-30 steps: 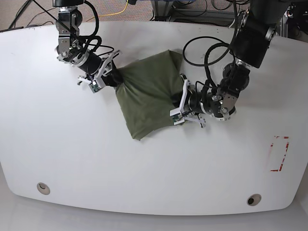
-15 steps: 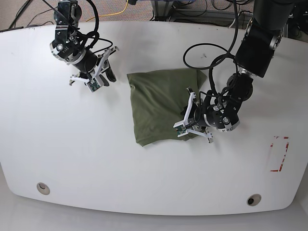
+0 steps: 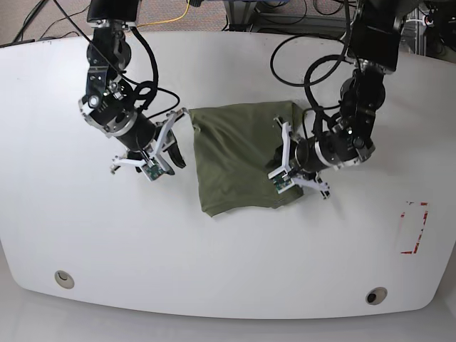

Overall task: Layout the t-shirt on the table in an organized manner, then fold the t-shirt properly
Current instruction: 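Grasp the bundle's sides with both grippers and rotate it square, then open both grippers and lift them away from the folded shirt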

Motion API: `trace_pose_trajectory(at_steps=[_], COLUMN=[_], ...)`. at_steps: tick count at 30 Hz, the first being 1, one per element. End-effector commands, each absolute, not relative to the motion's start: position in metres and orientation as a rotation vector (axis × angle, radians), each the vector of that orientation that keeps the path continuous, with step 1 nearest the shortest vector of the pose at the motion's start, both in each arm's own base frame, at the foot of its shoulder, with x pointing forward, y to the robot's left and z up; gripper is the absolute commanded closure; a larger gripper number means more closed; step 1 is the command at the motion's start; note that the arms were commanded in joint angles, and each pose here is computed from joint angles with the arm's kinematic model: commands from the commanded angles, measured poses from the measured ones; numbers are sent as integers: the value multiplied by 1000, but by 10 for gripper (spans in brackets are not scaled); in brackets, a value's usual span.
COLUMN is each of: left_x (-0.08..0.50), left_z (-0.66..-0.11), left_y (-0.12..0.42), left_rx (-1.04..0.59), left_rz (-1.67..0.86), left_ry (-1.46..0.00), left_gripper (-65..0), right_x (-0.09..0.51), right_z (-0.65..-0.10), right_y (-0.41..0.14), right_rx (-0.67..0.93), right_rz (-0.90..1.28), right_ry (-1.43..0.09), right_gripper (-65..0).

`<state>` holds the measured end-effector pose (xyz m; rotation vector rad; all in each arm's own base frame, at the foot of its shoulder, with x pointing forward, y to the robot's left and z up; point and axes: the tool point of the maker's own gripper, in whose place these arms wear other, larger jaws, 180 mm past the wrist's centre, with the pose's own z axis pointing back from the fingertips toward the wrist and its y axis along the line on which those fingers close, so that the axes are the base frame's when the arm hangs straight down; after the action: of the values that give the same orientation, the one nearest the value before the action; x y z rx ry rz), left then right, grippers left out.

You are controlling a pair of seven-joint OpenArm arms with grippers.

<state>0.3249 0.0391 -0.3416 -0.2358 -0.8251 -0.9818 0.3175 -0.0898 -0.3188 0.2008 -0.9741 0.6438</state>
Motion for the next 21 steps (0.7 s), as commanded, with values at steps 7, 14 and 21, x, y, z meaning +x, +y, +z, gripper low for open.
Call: trace_pose_trajectory(at_steps=[7, 14, 21], left_x=[314, 307, 302], left_z=[-335, -376, -410], left_y=[36, 47, 69], left_rx=[-336, -353, -322], left_rz=[-670, -539, -526], left_ry=[-974, -910, -811], left_gripper=[-75, -75, -75], right_x=[349, 353, 343], right_z=[-325, -341, -375], right_y=[-81, -73, -69], right_rx=[184, 255, 333], right_rz=[636, 607, 555], right_ry=[-975, -985, -953], right_gripper=[-138, -138, -138])
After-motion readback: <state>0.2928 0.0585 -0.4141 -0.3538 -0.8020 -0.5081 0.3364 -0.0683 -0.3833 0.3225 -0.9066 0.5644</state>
